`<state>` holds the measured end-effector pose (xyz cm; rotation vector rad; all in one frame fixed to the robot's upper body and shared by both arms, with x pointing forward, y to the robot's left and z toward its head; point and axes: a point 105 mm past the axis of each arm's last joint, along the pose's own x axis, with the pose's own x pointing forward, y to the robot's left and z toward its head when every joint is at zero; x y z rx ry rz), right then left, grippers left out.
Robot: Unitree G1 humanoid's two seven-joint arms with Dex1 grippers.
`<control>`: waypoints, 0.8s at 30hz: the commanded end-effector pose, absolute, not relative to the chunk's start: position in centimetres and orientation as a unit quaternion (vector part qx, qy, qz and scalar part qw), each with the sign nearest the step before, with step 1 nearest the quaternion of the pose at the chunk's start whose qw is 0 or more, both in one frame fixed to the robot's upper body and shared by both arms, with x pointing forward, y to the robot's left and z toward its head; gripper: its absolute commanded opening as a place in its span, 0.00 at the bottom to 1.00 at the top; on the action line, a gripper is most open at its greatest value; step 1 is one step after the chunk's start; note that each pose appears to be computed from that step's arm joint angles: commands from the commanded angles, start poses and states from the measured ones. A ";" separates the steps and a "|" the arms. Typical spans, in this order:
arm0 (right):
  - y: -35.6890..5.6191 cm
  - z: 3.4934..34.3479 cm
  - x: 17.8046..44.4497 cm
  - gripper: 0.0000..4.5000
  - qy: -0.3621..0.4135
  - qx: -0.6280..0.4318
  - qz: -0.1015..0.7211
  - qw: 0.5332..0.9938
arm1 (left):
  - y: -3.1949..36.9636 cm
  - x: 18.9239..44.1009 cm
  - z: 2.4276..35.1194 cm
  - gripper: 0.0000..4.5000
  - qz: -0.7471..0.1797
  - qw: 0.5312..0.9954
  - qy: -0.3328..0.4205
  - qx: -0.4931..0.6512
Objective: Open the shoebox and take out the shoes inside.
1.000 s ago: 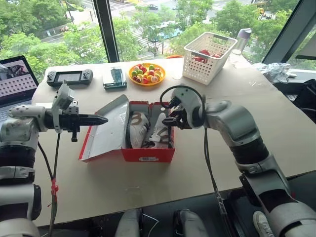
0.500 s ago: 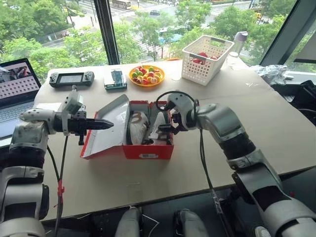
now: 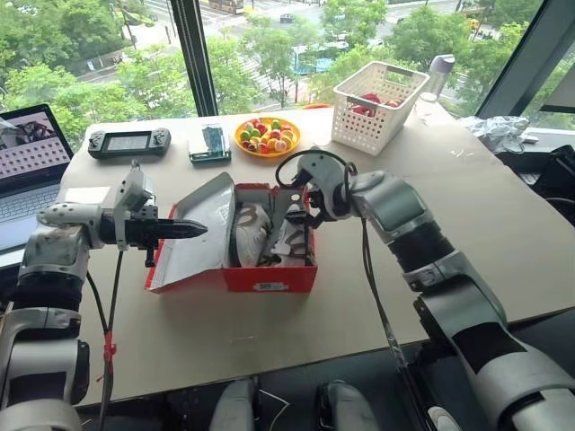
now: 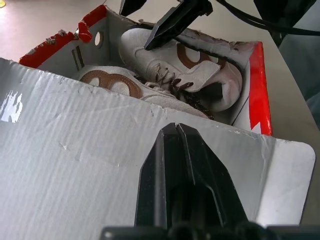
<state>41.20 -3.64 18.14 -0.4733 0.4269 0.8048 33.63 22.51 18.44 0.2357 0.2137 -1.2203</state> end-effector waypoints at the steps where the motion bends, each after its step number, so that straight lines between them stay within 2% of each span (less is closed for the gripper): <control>1: -4.0 15.2 40.6 1.00 0.244 -0.220 0.396 0.857 | 22.6 33.4 19.7 0.00 -0.568 0.810 0.079 0.123; 5: -4.4 14.6 40.6 1.00 0.246 -0.230 0.389 0.857 | 22.5 33.4 19.8 0.00 -0.567 0.811 0.077 0.122; 10: -4.6 18.3 41.2 1.00 0.196 -0.238 0.374 0.875 | 22.6 33.3 19.7 0.00 -0.563 0.813 0.079 0.121; 16: -3.7 17.1 40.1 1.00 0.210 -0.240 0.396 0.861 | 22.5 33.5 19.7 0.00 -0.560 0.816 0.079 0.122; 19: -4.2 17.0 40.4 1.00 0.207 -0.249 0.381 0.866 | 22.4 33.4 19.7 0.00 -0.561 0.816 0.078 0.120; 24: -4.3 21.0 40.6 1.00 0.140 -0.284 0.361 0.877 | 22.5 33.3 19.8 0.00 -0.558 0.818 0.078 0.120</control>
